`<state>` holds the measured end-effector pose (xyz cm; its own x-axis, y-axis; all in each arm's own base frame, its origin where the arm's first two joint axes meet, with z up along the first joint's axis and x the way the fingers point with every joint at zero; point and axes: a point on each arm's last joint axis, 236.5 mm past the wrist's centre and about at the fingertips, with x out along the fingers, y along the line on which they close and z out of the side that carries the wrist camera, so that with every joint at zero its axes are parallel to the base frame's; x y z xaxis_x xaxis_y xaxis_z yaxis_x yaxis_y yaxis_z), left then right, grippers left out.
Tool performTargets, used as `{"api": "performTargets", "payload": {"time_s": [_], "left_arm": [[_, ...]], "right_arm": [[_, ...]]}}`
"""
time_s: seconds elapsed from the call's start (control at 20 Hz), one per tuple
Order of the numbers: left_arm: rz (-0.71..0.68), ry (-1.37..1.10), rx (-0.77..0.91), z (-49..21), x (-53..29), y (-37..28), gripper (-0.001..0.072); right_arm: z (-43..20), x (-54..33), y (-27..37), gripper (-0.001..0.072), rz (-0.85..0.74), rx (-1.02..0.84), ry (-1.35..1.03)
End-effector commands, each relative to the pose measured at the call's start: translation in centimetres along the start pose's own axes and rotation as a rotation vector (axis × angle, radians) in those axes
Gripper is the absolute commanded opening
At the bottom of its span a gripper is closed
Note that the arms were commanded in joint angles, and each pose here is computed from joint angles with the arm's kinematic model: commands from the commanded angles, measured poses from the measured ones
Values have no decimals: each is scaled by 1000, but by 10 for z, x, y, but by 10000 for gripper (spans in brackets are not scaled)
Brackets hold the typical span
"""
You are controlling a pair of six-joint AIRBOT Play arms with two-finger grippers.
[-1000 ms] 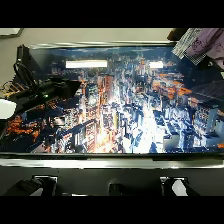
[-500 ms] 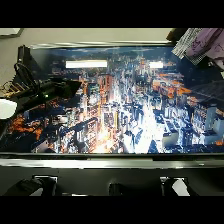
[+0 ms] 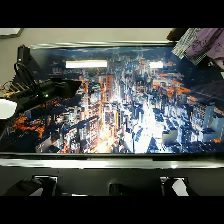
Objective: Fold the clothes and pants, and hang the long-sleeved shirts on hangers.
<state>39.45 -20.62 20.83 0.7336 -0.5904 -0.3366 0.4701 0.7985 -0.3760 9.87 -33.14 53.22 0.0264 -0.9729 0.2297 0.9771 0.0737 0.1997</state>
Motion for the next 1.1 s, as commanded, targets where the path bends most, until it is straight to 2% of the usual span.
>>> {"api": "performTargets", "payload": {"time_s": [0.0, 0.1, 0.2, 0.35, 0.5, 0.6, 0.7, 0.8, 1.05], "left_arm": [[20, -34, -80, 10, -3, 8, 552], [32, -39, -87, 12, -5, 14, 552], [42, -42, -87, 13, -6, 18, 552], [46, -53, -83, 16, -10, 19, 551], [39, -70, -73, 22, -18, 13, 551], [31, -58, -51, 21, -26, 7, 551], [45, -22, -13, 13, -35, 5, 551], [116, 44, -14, -1, -49, 16, 550], [356, 268, 126, -50, -96, 64, 548]], "right_arm": [[49, -36, -22, 658, 28, 62, -94], [72, -57, -10, 659, 154, 176, -135], [68, -69, 40, 668, 372, 227, -88], [3, -100, 159, 677, 823, 264, 184], [-63, -209, 272, 678, 1414, 156, 398], [-116, -303, 317, 677, 1671, -47, 497], [-179, -382, 324, 675, 1777, -332, 644], [-231, -437, 307, 674, 1795, -579, 765], [-349, -539, 199, 674, 1909, -991, 1142]]}}
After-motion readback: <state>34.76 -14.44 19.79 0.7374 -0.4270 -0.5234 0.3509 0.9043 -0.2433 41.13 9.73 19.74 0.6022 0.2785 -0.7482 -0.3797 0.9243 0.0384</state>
